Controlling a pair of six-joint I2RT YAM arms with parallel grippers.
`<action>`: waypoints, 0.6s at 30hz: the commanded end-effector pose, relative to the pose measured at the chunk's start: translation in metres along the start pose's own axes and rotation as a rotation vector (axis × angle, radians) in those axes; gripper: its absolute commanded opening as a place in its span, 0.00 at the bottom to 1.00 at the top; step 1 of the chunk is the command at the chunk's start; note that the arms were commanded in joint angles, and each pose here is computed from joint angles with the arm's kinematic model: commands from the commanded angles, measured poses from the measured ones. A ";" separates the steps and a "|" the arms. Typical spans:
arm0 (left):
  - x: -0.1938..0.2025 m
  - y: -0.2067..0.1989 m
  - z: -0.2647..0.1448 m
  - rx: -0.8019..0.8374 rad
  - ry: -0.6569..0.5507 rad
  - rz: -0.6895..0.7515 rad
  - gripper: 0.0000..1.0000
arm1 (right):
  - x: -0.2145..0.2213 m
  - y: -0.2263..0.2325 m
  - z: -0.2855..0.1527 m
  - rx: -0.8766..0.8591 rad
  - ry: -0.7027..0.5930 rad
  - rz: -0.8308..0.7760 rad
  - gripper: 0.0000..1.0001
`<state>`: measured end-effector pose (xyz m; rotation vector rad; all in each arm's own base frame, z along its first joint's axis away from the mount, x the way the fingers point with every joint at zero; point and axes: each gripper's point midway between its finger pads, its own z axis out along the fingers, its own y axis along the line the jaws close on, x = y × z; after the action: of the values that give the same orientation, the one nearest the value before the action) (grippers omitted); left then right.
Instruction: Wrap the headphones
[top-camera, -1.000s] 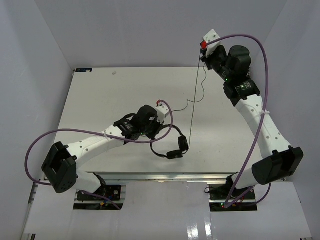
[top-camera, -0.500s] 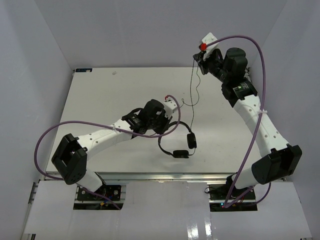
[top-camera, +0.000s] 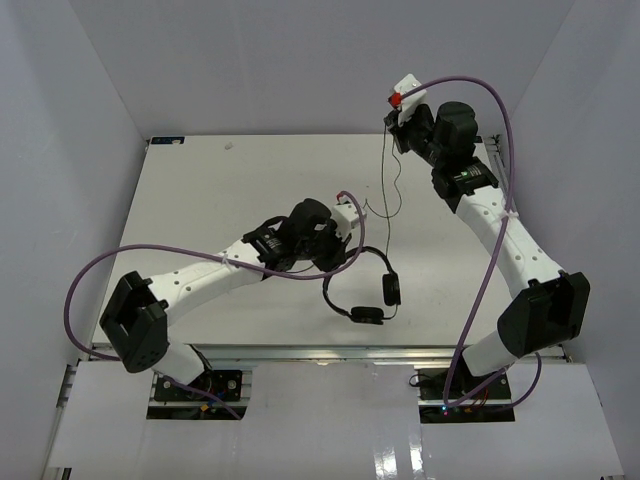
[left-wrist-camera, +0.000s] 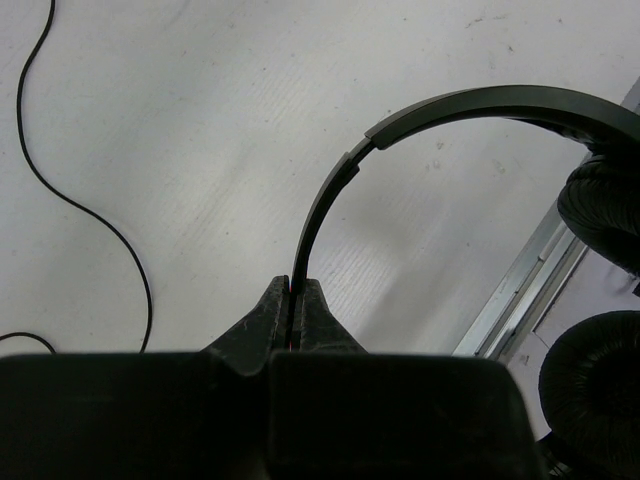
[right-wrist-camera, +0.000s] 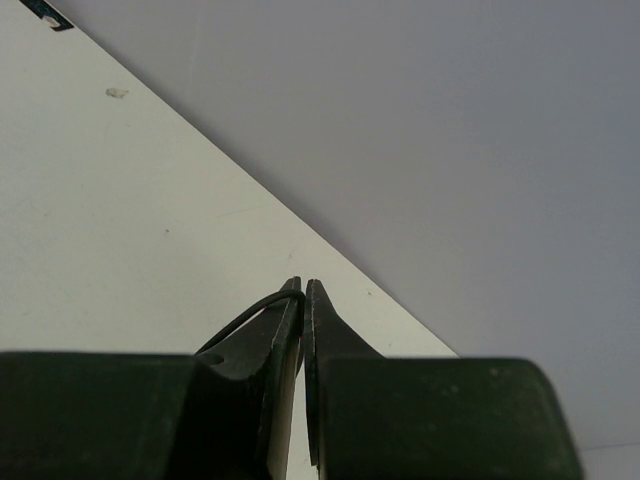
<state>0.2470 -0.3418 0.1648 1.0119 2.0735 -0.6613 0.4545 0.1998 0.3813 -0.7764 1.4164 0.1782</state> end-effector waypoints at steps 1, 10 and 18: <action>-0.051 -0.024 -0.048 0.068 -0.179 0.007 0.00 | 0.012 -0.015 0.006 0.072 0.008 -0.023 0.08; -0.105 -0.034 -0.121 0.049 -0.374 -0.011 0.00 | 0.052 -0.004 0.010 0.059 0.083 0.021 0.08; -0.131 -0.025 -0.156 -0.028 -0.454 -0.024 0.00 | 0.071 -0.008 0.005 0.051 0.106 0.106 0.08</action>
<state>0.2258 -0.3158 0.3305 0.8117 1.7454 -0.7846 0.4713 0.1803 0.3135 -0.7360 1.5745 0.1518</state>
